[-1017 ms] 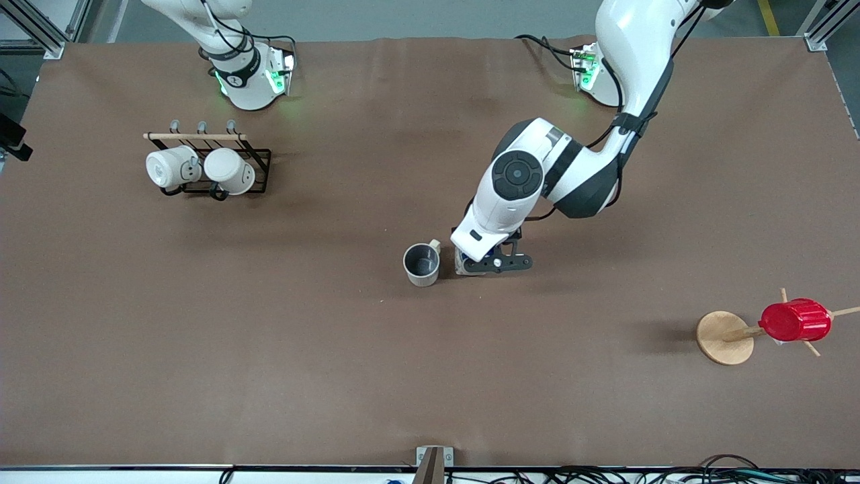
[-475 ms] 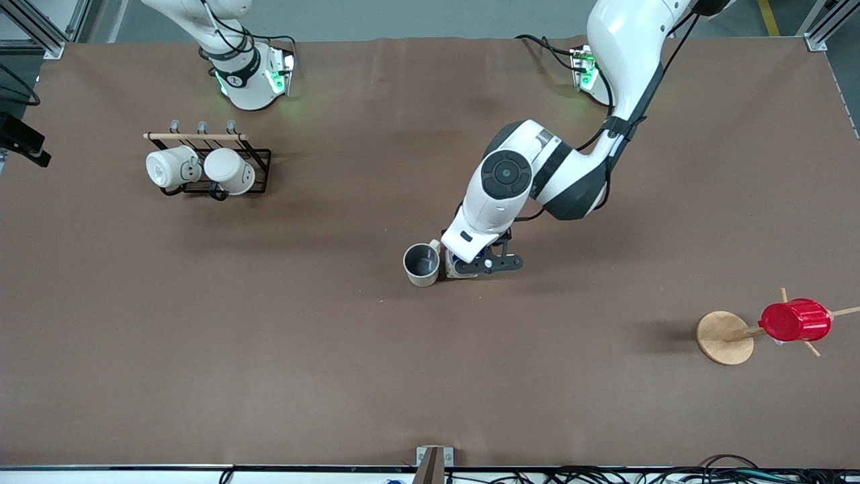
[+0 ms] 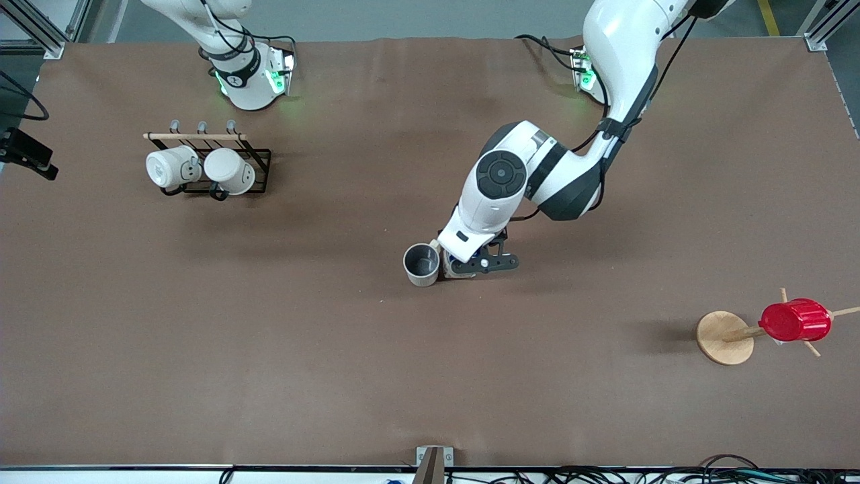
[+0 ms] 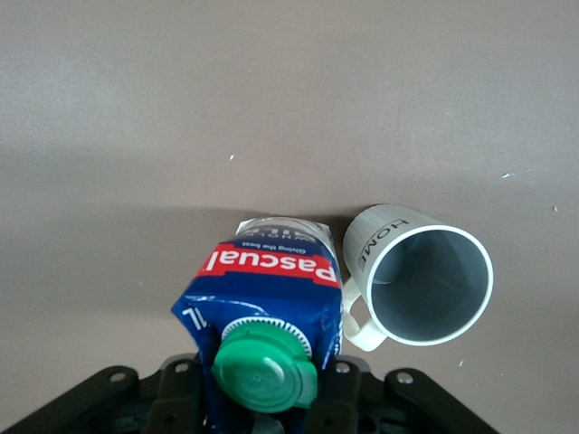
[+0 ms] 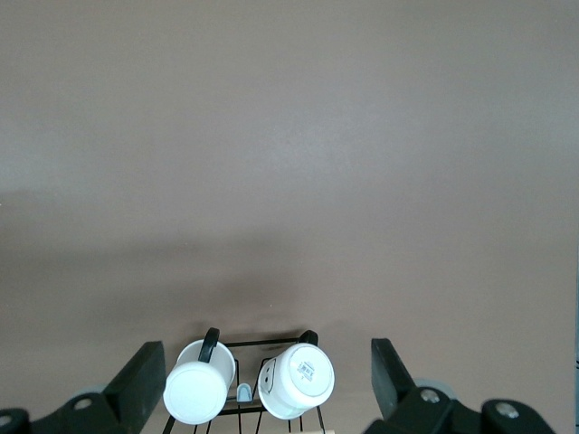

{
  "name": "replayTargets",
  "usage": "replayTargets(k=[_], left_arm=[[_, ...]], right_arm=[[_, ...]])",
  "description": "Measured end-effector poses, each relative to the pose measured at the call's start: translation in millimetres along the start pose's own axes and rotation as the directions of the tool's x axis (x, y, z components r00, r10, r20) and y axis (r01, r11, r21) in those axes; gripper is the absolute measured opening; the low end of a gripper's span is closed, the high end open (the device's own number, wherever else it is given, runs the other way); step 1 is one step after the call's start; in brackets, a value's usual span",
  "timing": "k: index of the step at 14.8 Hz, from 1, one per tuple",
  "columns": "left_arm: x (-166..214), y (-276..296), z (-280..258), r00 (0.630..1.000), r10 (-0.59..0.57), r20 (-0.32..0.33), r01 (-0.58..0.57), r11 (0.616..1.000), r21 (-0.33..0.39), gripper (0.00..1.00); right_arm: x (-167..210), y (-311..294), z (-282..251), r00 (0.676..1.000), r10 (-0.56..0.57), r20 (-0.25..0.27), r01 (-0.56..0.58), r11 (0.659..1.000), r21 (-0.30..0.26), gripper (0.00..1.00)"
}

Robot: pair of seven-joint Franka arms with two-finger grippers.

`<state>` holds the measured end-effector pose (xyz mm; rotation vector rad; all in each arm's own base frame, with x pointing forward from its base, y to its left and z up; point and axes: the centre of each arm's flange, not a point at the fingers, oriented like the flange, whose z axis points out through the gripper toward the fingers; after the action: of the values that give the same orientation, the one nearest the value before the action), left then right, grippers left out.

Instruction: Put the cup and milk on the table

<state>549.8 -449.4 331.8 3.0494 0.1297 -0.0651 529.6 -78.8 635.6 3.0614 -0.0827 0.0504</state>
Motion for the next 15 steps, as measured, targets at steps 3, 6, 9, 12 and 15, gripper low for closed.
replayTargets(k=[3,6,9,12,15], left_arm=[[3.6,5.0,-12.2,1.000,0.001,-0.022,-0.001,1.000,-0.022,0.73],[12.3,1.0,-29.4,0.999,-0.011,-0.049,0.010,0.999,-0.036,1.00],[37.5,-30.2,-60.7,0.992,0.010,-0.125,-0.009,1.000,0.012,1.00],[62.7,-86.7,-103.8,0.990,0.075,-0.122,-0.064,0.994,0.090,1.00],[77.6,-155.2,-158.7,0.985,0.151,-0.079,-0.139,0.979,0.147,1.00]], right_arm=[[0.1,-0.3,0.0,1.000,-0.001,-0.001,0.001,1.000,0.000,1.00],[0.5,-0.4,0.6,1.000,-0.001,0.001,0.001,1.000,0.000,1.00],[0.8,-0.5,1.2,1.000,-0.001,0.002,0.001,1.000,0.000,1.00],[1.1,-0.8,1.8,1.000,-0.002,0.003,0.002,1.000,0.000,1.00],[1.3,-1.5,1.8,1.000,-0.003,0.002,0.003,1.000,0.000,1.00]])
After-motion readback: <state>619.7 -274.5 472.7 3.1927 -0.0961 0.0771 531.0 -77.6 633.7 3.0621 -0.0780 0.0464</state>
